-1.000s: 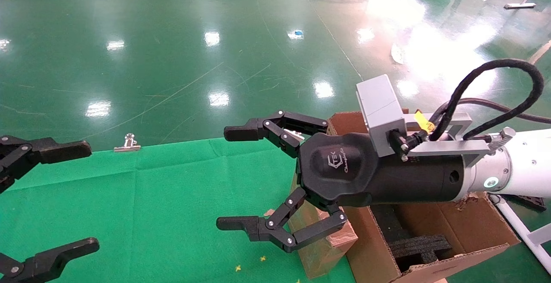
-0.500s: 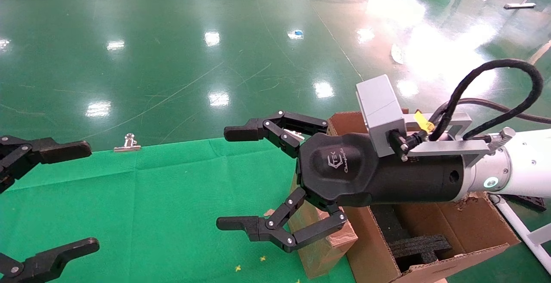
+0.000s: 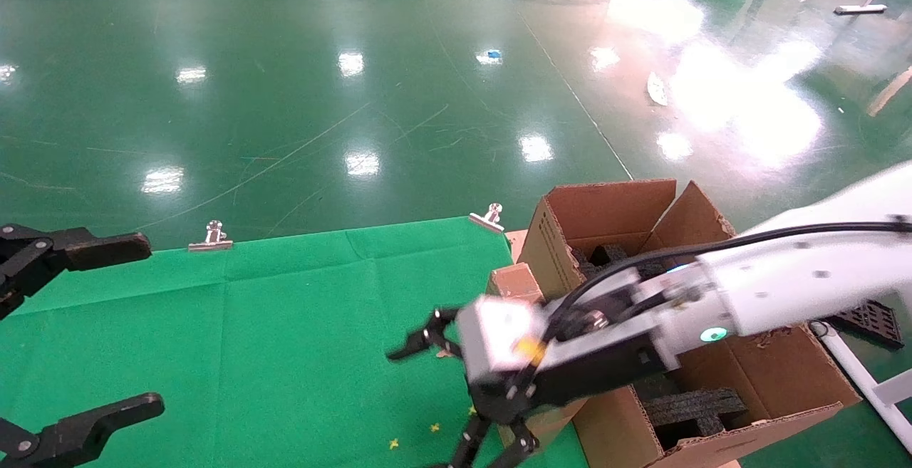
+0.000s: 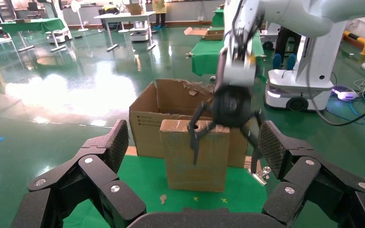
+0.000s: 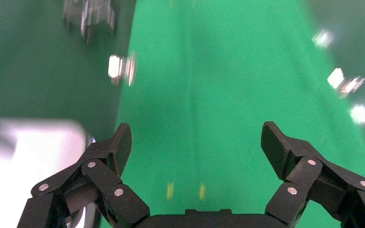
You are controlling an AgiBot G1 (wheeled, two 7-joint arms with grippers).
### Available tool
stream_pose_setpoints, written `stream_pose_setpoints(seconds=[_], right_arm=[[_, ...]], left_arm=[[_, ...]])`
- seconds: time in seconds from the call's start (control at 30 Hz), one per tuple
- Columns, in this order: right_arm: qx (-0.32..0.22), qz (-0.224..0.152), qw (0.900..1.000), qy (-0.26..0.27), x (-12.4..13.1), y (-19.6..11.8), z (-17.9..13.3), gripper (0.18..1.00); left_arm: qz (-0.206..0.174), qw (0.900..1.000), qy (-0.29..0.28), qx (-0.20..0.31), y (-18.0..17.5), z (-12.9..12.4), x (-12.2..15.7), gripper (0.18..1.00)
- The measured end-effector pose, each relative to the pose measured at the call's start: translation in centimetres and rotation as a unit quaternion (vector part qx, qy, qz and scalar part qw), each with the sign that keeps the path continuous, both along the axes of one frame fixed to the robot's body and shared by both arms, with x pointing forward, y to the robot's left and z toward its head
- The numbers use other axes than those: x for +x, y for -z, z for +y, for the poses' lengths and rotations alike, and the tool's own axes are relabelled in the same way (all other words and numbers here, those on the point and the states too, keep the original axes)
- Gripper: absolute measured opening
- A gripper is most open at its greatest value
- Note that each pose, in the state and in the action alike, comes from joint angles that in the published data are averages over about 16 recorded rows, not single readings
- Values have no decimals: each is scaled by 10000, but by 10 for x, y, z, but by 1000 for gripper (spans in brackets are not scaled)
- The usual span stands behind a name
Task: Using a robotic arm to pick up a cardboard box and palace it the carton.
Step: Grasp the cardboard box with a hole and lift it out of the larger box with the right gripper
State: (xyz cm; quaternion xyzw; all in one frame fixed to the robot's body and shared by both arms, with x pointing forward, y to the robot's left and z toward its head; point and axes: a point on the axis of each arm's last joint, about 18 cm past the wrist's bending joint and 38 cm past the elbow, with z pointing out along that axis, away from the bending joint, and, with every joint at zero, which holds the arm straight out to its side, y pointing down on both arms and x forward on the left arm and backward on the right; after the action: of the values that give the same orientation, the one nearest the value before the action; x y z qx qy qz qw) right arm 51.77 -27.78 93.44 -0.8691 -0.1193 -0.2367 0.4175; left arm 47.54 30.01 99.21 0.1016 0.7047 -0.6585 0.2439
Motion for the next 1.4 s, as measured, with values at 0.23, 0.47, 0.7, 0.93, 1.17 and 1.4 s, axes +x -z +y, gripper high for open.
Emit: stream_pose_setpoints(seconds=[0.23,0.47,0.7,0.93,1.17,1.4], right_arm=[[-1255,-252,9908,436,19,-9,-10,1000],[-1820,-605,9779,836,19,-50,-27,1000],[-2123,-722,9689,1049,10,-77,-38,1000],[-2519,-506,9587,1223,9,-78,-39,1000],[-2898,-250,9454,1471,13,-76,-35,1000],[-3034,-48,9374,1710,13,-79,-28,1000]], left_arm=[[0,10000,0,0,0,0,0,1001],[0,10000,0,0,0,0,0,1001],[0,10000,0,0,0,0,0,1001],[0,10000,0,0,0,0,0,1001],[0,10000,0,0,0,0,0,1001],[0,10000,0,0,0,0,0,1001]])
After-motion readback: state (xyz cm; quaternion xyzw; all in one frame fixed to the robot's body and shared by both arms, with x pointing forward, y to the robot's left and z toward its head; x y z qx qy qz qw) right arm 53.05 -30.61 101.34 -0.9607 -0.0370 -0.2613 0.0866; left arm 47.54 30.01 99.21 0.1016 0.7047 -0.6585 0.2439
